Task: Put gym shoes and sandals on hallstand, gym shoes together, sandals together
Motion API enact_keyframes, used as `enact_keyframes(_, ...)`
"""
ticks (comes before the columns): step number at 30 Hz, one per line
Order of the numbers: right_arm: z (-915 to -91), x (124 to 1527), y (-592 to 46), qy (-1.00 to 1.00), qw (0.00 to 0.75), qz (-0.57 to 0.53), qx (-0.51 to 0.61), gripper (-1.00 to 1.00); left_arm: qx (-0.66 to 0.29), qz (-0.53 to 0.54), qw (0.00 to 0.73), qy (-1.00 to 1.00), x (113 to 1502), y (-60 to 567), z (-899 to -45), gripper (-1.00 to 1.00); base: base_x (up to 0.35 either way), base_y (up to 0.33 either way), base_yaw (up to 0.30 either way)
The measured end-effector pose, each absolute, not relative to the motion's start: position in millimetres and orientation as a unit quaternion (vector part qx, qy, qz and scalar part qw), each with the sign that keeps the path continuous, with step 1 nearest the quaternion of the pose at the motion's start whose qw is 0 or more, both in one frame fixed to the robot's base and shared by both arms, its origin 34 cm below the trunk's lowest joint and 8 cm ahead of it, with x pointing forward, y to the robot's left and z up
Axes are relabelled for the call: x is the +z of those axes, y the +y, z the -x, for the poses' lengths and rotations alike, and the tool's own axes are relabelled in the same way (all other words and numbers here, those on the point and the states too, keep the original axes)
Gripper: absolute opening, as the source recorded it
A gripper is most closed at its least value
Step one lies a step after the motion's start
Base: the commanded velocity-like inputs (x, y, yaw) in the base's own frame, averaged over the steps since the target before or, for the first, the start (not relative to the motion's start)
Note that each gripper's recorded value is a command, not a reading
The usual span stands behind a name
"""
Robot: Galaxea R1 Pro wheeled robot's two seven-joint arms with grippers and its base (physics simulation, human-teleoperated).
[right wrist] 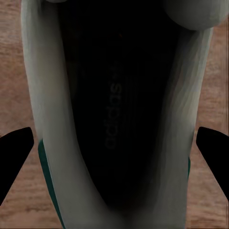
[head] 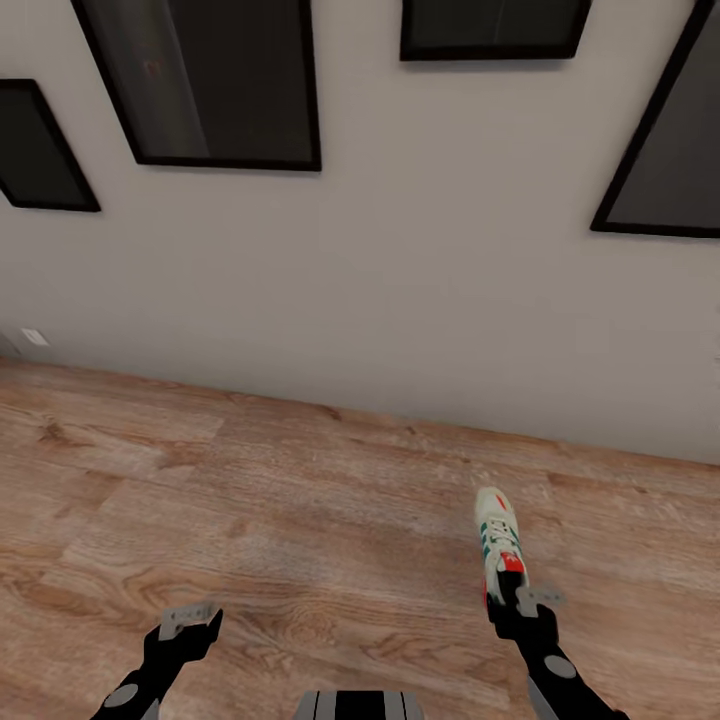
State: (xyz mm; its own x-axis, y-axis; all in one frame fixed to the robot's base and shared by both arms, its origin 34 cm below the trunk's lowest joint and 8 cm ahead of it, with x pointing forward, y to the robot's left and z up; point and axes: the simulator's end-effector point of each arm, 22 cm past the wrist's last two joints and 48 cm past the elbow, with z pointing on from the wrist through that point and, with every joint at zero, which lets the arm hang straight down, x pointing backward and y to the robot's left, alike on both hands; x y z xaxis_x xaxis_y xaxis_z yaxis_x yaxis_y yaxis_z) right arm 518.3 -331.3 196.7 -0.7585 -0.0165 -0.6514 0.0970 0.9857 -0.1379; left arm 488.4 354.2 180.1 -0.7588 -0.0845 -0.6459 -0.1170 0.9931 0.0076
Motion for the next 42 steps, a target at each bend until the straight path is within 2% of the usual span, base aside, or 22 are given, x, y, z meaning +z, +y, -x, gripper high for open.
enact_keyframes(18,-471.1,206.7,-341.4,0.916,0.389,-0.028,-0.093,-1.00,0.033,0.056,0.384,0.921,210.4,364.6,-469.3,1.00,0.000,0.000,-0.089)
enact_keyframes(42,-481.7,255.5,-337.9,0.909,0.406,-0.029,-0.091,-1.00,0.030,0.054,0.401,0.914,261.4,360.9,-483.2,1.00,0.000,0.000,-0.003)
